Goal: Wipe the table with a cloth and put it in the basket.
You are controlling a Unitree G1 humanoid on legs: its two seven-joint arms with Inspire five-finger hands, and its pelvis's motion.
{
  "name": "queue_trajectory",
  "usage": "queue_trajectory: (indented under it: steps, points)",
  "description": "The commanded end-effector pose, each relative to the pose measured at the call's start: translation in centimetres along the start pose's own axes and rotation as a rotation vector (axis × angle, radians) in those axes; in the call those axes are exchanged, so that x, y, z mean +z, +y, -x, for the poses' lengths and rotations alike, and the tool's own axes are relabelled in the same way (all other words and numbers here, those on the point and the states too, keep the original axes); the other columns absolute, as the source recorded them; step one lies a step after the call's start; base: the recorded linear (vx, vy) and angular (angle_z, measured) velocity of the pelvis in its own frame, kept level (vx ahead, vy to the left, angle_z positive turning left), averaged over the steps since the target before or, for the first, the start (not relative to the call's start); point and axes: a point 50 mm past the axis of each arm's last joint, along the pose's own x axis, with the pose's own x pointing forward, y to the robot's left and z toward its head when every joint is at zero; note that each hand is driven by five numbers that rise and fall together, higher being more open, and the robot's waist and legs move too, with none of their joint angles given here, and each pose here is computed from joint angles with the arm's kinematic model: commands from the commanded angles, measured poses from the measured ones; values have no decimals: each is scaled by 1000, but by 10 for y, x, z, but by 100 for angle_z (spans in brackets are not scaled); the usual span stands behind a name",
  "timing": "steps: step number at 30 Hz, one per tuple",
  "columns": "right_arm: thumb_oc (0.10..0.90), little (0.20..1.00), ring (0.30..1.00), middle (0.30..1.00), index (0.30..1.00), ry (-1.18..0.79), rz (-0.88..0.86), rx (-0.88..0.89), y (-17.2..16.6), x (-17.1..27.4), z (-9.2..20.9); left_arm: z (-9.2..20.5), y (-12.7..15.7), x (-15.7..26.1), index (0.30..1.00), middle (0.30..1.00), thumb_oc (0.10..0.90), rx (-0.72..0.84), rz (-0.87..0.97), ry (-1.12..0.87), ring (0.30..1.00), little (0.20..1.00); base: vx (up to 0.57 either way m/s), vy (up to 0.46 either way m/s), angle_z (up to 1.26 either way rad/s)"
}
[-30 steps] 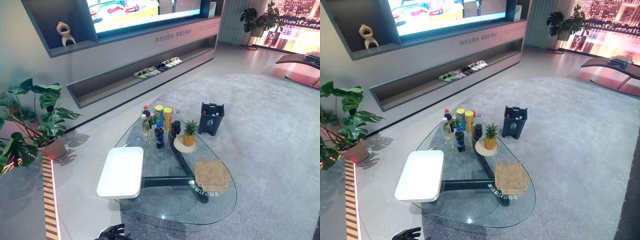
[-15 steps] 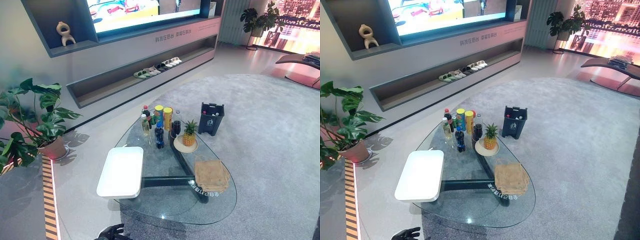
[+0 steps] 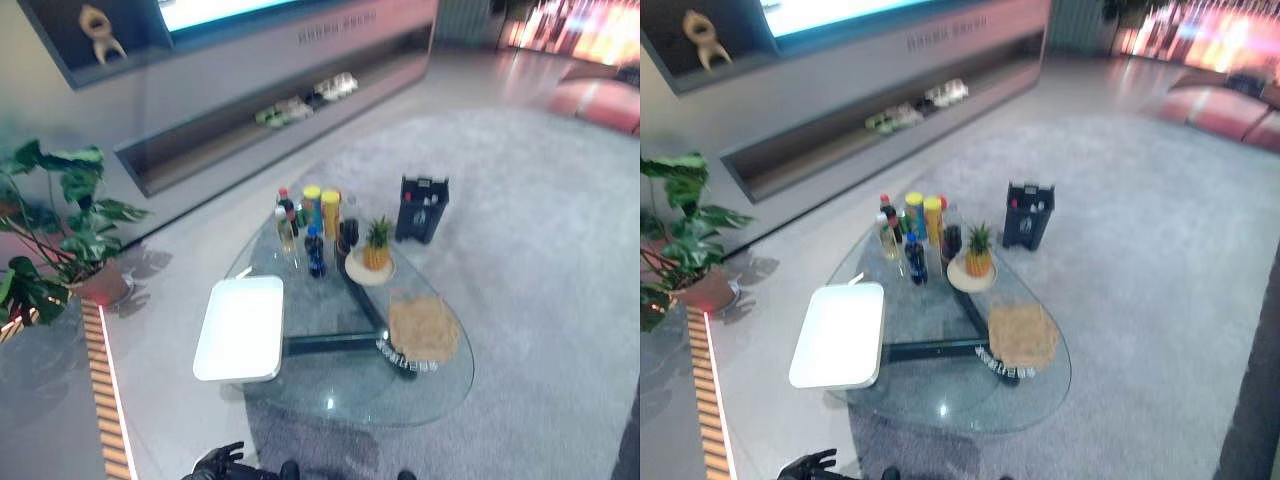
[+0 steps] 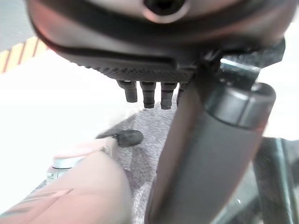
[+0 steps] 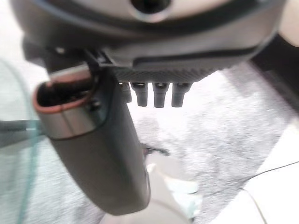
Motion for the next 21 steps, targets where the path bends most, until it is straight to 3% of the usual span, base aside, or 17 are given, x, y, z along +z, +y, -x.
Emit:
queue_trajectory:
  steps: [1, 10, 21]
  points:
    - [800, 900, 900, 900, 900, -119, -65, -76, -20, 51, 4, -3, 28, 65, 900, 900, 800, 90, 71, -183, 900, 900, -242, -16, -3]
    - [800, 900, 900, 900, 900, -262, -129, -87, -30, 104, 16, -4, 20, 113, 900, 900, 800, 57, 83, -287, 900, 900, -182, -12, -2]
    - [800, 900, 900, 900, 900, -346, -188, -111, -32, 131, 24, 0, 19, 143, 900, 900, 800, 64, 138, -380, 900, 900, -94, -18, 6]
